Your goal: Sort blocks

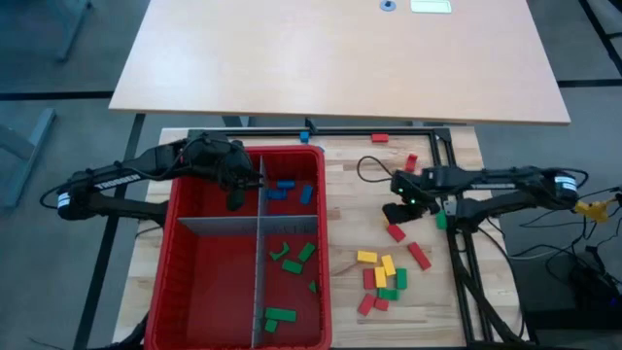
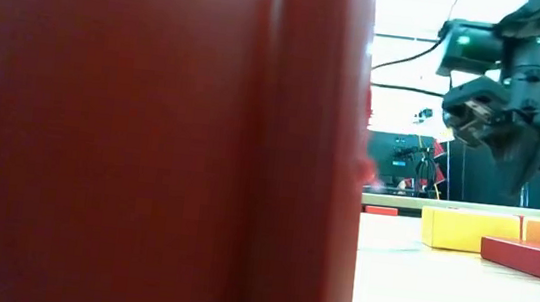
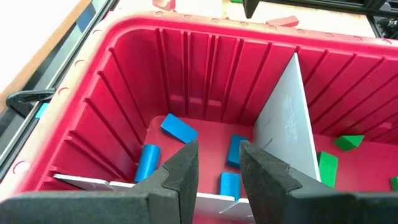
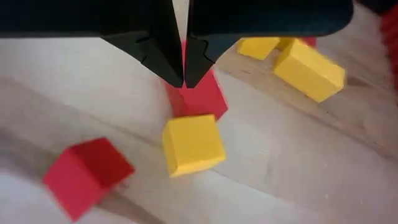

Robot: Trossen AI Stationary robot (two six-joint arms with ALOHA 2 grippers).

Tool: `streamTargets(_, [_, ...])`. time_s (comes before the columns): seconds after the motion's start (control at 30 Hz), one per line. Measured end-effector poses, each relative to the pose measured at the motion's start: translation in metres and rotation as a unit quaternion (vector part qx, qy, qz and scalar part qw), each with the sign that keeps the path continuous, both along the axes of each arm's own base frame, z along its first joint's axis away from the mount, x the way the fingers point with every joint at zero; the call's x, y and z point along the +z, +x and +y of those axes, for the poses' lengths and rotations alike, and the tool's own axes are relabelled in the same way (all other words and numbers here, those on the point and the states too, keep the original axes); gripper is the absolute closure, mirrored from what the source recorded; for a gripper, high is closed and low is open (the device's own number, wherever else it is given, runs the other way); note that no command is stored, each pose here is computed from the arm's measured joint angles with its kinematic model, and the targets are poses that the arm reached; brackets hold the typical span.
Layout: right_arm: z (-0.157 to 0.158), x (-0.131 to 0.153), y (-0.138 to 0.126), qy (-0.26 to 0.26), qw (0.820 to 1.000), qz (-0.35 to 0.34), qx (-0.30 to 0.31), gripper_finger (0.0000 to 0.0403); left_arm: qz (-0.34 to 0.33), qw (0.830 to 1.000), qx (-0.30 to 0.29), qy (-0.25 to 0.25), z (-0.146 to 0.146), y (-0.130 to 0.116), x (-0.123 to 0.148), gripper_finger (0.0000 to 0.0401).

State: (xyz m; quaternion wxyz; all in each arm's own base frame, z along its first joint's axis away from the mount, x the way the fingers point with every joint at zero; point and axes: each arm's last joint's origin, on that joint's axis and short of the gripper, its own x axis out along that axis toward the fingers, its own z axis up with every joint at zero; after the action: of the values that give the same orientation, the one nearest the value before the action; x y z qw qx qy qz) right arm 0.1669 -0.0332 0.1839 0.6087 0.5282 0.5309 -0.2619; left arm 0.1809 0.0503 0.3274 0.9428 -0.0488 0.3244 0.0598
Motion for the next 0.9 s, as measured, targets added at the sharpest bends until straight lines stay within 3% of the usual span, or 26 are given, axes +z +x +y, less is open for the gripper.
streamTargets(0.3, [0.019,-0.022,-0.028,0.024,0.997,-0.054,-0.055,0.0403,0.011,1.000,-0.006,0.004,0.000,0.001,-0.009,0.0298])
streamTargets(0.5, [0.019,-0.021,-0.034,-0.006,0.996,-0.071,-0.062,0.0403,0.018,1.000,-0.006,0.002,0.000,0.001,-0.016,0.0298])
streamTargets(0.6, [0.019,-0.022,-0.037,-0.011,0.998,-0.047,-0.041,0.0403,0.019,1.000,-0.006,0.002,0.000,0.001,-0.018,0.0298])
streamTargets(0.73, [0.021,-0.029,-0.049,-0.006,0.999,0.051,-0.011,0.0403,0.017,1.000,-0.006,0.002,0.000,0.002,-0.017,0.0298])
streamTargets(0.9, [0.023,-0.034,-0.047,0.034,0.996,0.072,0.035,0.0403,0.012,1.000,-0.005,0.003,0.001,0.002,-0.017,0.0298])
